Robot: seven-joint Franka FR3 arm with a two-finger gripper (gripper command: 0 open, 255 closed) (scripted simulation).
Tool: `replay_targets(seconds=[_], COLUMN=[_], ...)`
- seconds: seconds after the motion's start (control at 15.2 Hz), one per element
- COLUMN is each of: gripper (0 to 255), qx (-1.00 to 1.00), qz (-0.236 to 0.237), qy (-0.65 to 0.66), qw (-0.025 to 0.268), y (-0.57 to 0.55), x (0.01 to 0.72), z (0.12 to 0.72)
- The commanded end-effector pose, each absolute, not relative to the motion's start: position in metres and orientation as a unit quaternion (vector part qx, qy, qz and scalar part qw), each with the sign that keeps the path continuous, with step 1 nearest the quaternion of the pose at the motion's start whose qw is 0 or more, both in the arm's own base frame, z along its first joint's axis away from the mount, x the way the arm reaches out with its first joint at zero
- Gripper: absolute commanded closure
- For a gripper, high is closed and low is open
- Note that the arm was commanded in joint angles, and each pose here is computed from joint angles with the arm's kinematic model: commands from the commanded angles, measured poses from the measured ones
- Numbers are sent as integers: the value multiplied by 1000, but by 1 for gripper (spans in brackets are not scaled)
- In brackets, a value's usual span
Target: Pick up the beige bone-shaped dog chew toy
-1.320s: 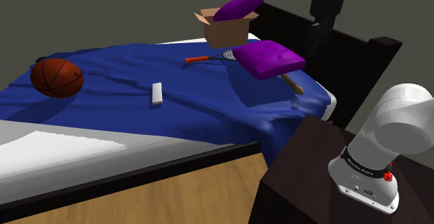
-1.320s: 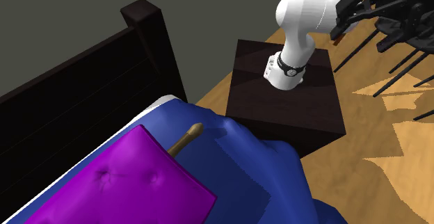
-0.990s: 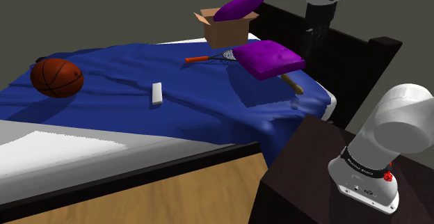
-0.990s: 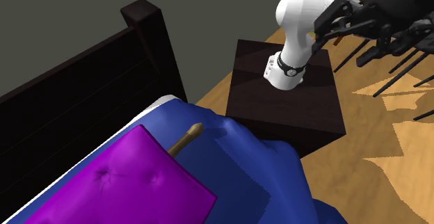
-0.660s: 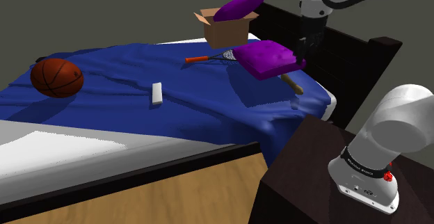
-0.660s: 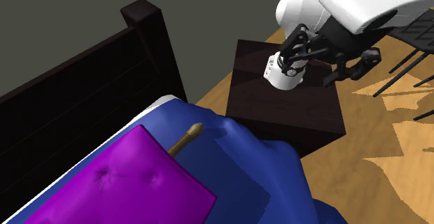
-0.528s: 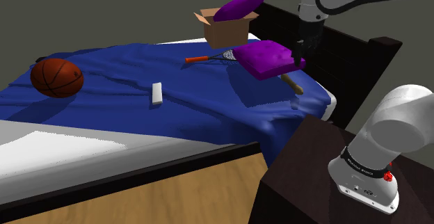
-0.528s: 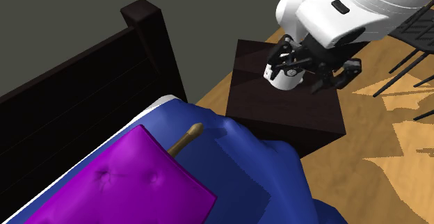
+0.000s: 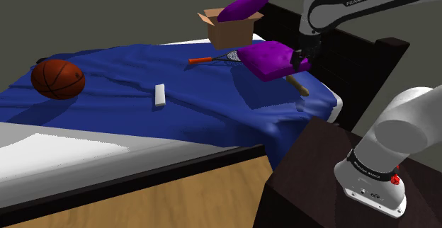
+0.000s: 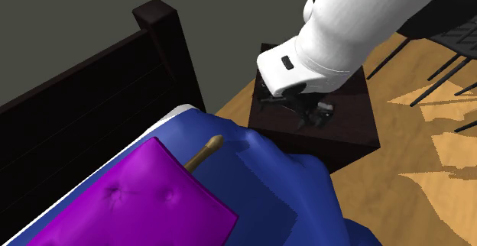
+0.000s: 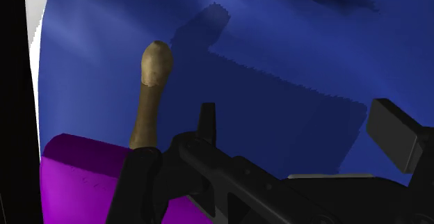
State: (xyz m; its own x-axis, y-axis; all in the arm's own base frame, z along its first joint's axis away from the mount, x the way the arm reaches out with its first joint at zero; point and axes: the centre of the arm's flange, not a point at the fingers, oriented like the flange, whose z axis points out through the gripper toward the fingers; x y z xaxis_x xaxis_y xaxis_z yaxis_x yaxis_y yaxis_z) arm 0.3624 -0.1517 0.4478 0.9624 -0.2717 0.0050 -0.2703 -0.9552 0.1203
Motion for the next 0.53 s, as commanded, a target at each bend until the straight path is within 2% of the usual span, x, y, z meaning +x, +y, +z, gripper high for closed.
replay_targets(seconds=[0.0, 0.46], gripper=[0, 0], qx=[987, 979], qz=[-1, 13], qy=[-151, -198], qw=[59, 55], y=[-171, -238], x=[367, 388], z=[427, 367])
